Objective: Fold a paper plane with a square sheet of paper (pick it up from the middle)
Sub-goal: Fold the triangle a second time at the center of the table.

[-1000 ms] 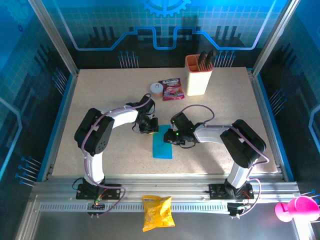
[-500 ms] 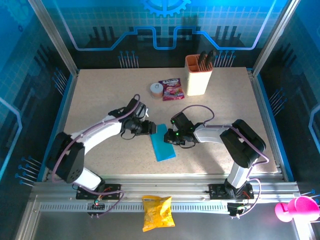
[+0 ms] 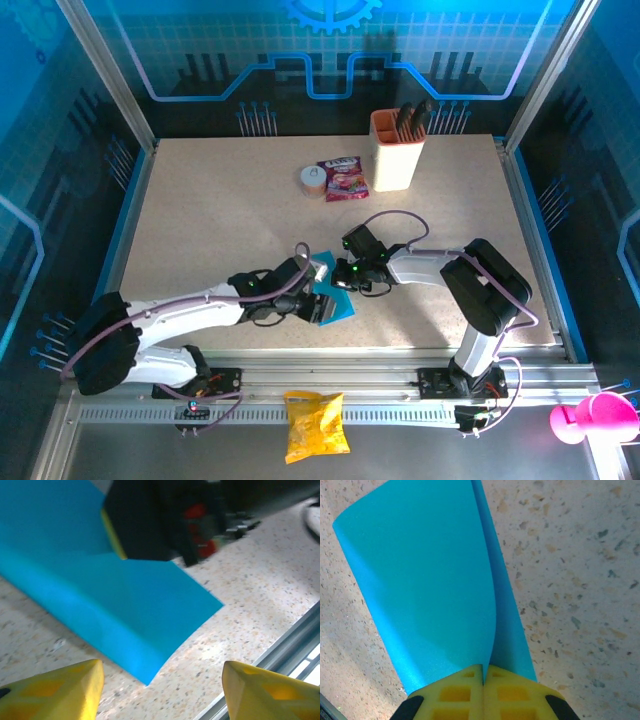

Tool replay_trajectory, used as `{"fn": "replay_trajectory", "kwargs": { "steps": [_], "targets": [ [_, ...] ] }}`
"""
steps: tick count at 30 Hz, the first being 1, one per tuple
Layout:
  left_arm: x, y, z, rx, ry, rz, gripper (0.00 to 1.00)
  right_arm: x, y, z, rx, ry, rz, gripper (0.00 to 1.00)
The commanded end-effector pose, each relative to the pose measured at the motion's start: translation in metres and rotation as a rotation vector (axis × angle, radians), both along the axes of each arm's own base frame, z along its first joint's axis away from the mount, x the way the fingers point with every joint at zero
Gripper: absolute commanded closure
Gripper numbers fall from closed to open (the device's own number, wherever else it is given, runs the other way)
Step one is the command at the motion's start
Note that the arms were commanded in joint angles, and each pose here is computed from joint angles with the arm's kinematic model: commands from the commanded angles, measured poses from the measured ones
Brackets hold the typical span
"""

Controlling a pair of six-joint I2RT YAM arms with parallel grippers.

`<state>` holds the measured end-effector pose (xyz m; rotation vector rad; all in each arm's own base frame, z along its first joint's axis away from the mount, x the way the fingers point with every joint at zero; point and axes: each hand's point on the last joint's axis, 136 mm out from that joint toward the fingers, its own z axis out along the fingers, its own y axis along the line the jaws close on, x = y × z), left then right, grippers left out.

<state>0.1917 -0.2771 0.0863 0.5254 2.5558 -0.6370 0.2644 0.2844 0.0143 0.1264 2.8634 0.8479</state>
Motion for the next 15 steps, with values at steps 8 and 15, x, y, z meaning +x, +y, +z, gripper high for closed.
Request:
{"fn": "replay_trajectory", "kwargs": {
  "steps": [8,15],
  "targets": [
    [0.000,-0.049,-0.007,0.015,-0.159,-0.097,0.33,-0.006,-0.002,-0.001,-0.021,0.048,-0.026,0.94],
    [0.008,-0.059,-0.022,0.048,-0.168,-0.079,0.32,-0.006,-0.002,-0.006,-0.022,0.059,-0.033,0.95]
  ]
}}
